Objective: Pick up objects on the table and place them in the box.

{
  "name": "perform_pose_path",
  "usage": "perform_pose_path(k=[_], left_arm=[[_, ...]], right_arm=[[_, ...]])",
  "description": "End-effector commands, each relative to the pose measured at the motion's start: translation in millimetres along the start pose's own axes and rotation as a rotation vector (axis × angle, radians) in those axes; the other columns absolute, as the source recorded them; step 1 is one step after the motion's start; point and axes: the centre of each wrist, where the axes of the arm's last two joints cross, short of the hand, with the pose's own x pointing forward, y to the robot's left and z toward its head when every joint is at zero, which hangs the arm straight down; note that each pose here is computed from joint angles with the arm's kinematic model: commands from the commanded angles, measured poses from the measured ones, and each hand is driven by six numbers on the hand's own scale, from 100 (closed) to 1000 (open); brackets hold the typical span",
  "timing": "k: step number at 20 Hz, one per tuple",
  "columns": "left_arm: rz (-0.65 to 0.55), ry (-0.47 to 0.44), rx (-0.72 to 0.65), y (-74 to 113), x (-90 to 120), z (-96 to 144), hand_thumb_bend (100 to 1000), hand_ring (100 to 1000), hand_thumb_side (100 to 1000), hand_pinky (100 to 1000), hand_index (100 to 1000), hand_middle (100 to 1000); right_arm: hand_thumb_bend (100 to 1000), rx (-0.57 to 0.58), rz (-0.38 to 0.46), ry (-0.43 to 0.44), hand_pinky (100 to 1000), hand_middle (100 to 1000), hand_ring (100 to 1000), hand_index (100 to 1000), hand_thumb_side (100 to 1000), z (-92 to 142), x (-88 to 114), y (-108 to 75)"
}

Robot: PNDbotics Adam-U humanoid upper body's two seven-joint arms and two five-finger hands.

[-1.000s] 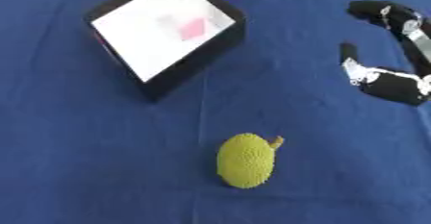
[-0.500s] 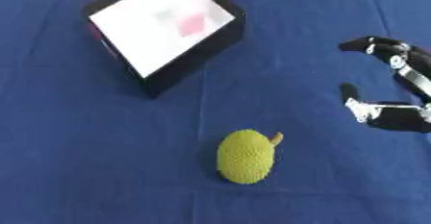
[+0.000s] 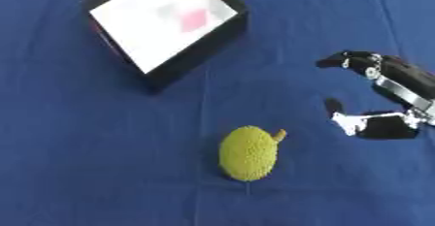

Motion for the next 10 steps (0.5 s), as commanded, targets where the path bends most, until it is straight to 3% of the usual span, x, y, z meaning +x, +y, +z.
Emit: perform_pose_path(k=[1,10], left_arm=[[-0.005,-0.016,-0.007,2.6,4,-2,168,760,801,718,884,760],[-0.008,-0.004,-0.019,2.1,1,-1,173,760,805,718,881,756]], right_arm=[[100,0.061,0.039,-0.047,989,833,921,921,223,-3,6,-8.3],[100,0.223,0.012,-0.097,1000,838,930,929,258,-13,15,11.5]])
